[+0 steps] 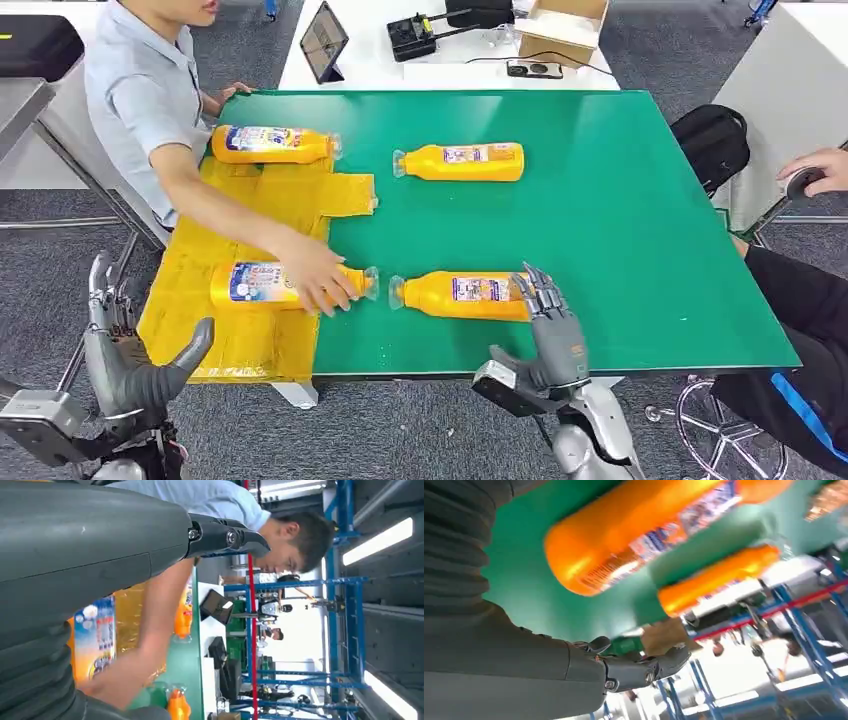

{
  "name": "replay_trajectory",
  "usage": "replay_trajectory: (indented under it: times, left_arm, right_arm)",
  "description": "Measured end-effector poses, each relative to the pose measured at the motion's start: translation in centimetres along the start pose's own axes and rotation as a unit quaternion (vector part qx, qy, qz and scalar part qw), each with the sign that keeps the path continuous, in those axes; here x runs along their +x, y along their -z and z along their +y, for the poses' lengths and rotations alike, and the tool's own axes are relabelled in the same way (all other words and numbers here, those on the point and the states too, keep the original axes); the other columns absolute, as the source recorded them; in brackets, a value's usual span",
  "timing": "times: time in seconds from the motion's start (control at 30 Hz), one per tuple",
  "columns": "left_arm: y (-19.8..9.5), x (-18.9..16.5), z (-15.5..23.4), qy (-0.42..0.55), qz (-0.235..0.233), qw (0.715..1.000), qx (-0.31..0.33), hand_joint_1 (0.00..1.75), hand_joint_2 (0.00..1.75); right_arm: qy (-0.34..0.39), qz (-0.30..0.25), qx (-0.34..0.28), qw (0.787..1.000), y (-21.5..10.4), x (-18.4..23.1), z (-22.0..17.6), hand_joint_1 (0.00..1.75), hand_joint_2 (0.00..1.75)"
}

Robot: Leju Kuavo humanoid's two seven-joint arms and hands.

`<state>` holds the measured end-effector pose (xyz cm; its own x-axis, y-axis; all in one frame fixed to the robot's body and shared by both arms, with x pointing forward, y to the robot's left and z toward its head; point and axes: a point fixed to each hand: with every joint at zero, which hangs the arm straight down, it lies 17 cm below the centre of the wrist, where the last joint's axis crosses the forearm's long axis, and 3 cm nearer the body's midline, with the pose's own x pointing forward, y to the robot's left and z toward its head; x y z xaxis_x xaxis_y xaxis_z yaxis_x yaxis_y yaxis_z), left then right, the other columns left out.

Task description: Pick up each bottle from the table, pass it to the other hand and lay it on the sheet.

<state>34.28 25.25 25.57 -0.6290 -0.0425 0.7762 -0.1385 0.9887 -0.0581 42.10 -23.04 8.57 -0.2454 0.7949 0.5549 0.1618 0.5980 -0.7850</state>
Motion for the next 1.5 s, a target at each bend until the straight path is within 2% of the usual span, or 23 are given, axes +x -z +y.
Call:
replay_trajectory:
  times: [0.1,0.37,0.57,0.83,1.1,1.4,1.47,1.5]
  left_arm:
    - [0.0,-0.1,-1.3,0.001,0.007,1.0,-0.018,0.0,1.75]
    - [0.3,-0.7,-4.3,-0.02,0.023,0.998,-0.052,0.0,1.75]
    - [0.4,-1.1,-5.3,-0.03,0.027,0.997,-0.066,0.0,1.75]
    - [1.0,-1.9,-7.4,-0.056,0.038,0.993,-0.092,0.0,1.75]
    - [0.6,-2.9,-7.8,-0.066,0.063,0.991,-0.099,0.0,1.75]
    - [0.4,-3.5,-8.0,-0.076,0.081,0.988,-0.107,0.0,1.75]
    - [0.3,-3.5,-7.9,-0.077,0.082,0.988,-0.107,0.0,1.75]
    - [0.3,-3.5,-7.9,-0.077,0.082,0.988,-0.108,0.0,1.75]
  right_arm:
    - [-0.002,0.017,0.028,0.999,0.3,-1.6,1.1,0.0,1.75]
    - [-0.018,0.04,0.053,0.998,2.5,-3.9,2.3,0.0,1.75]
    - [-0.028,0.048,0.063,0.996,3.4,-4.8,2.8,0.0,1.75]
    - [-0.045,0.044,0.081,0.995,6.5,-4.9,3.4,0.0,1.75]
    - [-0.069,0.088,0.15,0.982,7.6,-5.9,6.1,0.0,1.75]
    - [-0.082,0.113,0.21,0.968,8.0,-6.6,7.9,0.0,1.75]
    - [-0.083,0.114,0.217,0.966,8.0,-6.6,8.1,0.07,1.75]
    - [-0.083,0.114,0.219,0.965,8.1,-6.5,8.1,1.41,1.75]
